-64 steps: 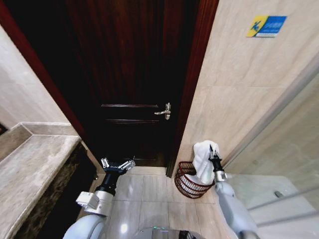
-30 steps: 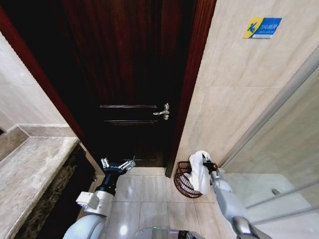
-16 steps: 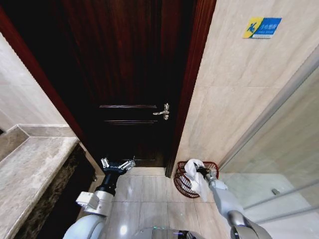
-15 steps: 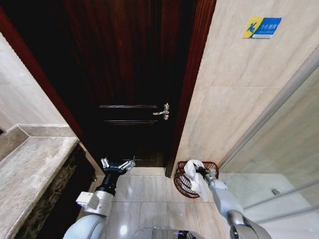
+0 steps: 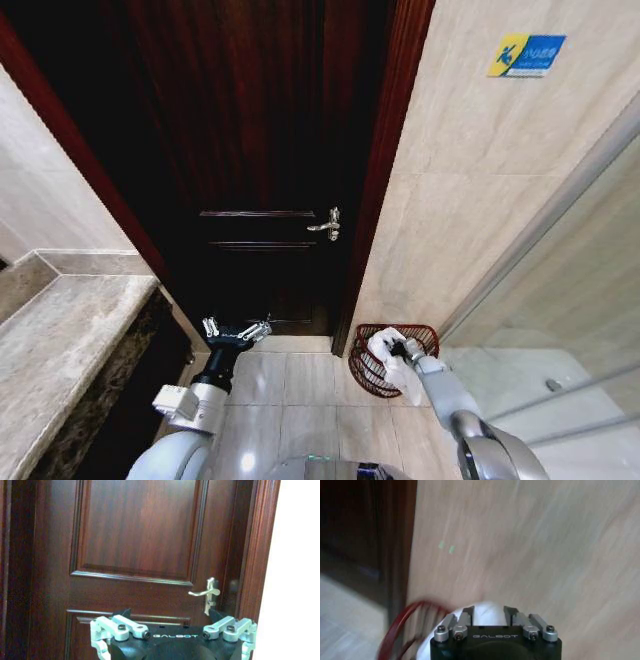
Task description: Discard the used towel into the hamper.
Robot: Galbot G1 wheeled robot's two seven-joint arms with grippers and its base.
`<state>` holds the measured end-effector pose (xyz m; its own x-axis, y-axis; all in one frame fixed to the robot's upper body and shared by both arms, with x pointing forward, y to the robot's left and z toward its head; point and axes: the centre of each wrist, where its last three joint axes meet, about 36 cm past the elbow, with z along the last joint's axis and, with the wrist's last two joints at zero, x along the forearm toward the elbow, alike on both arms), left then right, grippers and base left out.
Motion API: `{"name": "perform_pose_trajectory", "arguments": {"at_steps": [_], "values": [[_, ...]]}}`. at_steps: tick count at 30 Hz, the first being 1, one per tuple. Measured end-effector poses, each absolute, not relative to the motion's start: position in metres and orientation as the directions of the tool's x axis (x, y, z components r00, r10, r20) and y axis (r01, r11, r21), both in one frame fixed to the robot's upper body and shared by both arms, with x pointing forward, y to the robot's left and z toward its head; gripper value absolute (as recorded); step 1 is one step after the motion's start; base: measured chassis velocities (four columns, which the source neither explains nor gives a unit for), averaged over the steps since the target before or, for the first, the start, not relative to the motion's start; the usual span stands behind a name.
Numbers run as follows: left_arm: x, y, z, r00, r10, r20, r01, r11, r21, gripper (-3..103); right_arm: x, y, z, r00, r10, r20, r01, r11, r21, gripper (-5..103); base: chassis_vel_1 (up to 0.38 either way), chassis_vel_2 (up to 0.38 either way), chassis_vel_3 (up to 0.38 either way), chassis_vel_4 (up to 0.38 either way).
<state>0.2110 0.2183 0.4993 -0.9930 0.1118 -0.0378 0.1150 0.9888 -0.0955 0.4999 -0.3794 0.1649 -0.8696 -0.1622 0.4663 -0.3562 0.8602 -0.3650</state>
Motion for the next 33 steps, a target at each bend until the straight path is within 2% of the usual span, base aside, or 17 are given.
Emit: {"name": "perform_pose_trajectory", "arguments": {"at_steps": [1,2,3,5,7,8,9,10,13,14,16,23,27,28,30,33], "values": [[0.211,0.218,0.499,-0.993,0.112,-0.038,0.115,0.989,-0.095,100,0.494,-0.389,0.172,-0.86,-0.192,0.473,-0.406,0.82,-0.404,47,0.0,0.0,0.0,0.0],[0.211,0.218,0.499,-0.993,0.112,-0.038,0.115,0.989,-0.095,100,0.494,-0.389,0.172,-0.86,-0.192,0.473,-0.406,0.82,-0.404,47,0.0,0.0,0.0,0.0],[0.211,0.218,0.499,-0.993,0.112,-0.038,0.115,0.989,-0.095,100,0.488,-0.395,0.173,-0.843,-0.212,0.495,-0.44,0.801,-0.407,52,0.0,0.0,0.0,0.0],[0.211,0.218,0.499,-0.993,0.112,-0.038,0.115,0.989,-0.095,100,0.453,-0.414,0.151,-0.767,-0.251,0.591,-0.54,0.75,-0.383,63,0.0,0.0,0.0,0.0],[0.211,0.218,0.499,-0.993,0.112,-0.038,0.115,0.989,-0.095,100,0.44,-0.417,0.142,-0.749,-0.254,0.612,-0.554,0.747,-0.367,63,0.0,0.0,0.0,0.0],[0.211,0.218,0.499,-0.993,0.112,-0.038,0.115,0.989,-0.095,100,0.425,-0.417,0.134,-0.74,-0.25,0.624,-0.554,0.753,-0.355,68,0.0,0.0,0.0,0.0],[0.211,0.218,0.499,-0.993,0.112,-0.038,0.115,0.989,-0.095,100,0.412,-0.416,0.128,-0.742,-0.245,0.624,-0.545,0.763,-0.349,73,0.0,0.0,0.0,0.0],[0.211,0.218,0.499,-0.993,0.112,-0.038,0.115,0.989,-0.095,100,0.412,-0.416,0.128,-0.742,-0.245,0.624,-0.545,0.763,-0.349,73,0.0,0.0,0.0,0.0],[0.211,0.218,0.499,-0.993,0.112,-0.038,0.115,0.989,-0.095,100,0.386,-0.424,0.134,-0.799,-0.219,0.56,-0.484,0.787,-0.383,90,0.0,0.0,0.0,0.0],[0.211,0.218,0.499,-0.993,0.112,-0.038,0.115,0.989,-0.095,100,0.386,-0.424,0.134,-0.799,-0.219,0.56,-0.484,0.787,-0.383,90,0.0,0.0,0.0,0.0],[0.211,0.218,0.499,-0.993,0.112,-0.038,0.115,0.989,-0.095,100,0.375,-0.434,0.141,-0.827,-0.197,0.526,-0.445,0.801,-0.399,98,0.0,0.0,0.0,0.0],[0.211,0.218,0.499,-0.993,0.112,-0.038,0.115,0.989,-0.095,100,0.323,-0.446,0.15,-0.898,-0.128,0.421,-0.307,0.869,-0.389,100,0.0,0.0,0.0,0.0],[0.211,0.218,0.499,-0.993,0.112,-0.038,0.115,0.989,-0.095,100,0.294,-0.424,0.158,-0.94,-0.088,0.33,-0.202,0.922,-0.331,100,0.0,0.0,0.0,0.0],[0.211,0.218,0.499,-0.993,0.112,-0.038,0.115,0.989,-0.095,100,0.28,-0.407,0.171,-0.957,-0.069,0.282,-0.151,0.948,-0.279,100,0.0,0.0,0.0,0.0],[0.211,0.218,0.499,-0.993,0.112,-0.038,0.115,0.989,-0.095,100,0.275,-0.4,0.178,-0.962,-0.064,0.265,-0.135,0.957,-0.259,100,0.0,0.0,0.0,0.0],[0.211,0.218,0.499,-0.993,0.112,-0.038,0.115,0.989,-0.095,100,0.255,-0.367,0.211,-0.982,-0.021,0.188,-0.049,0.988,-0.146,100,0.0,0.0,0.0,0.0]]}}
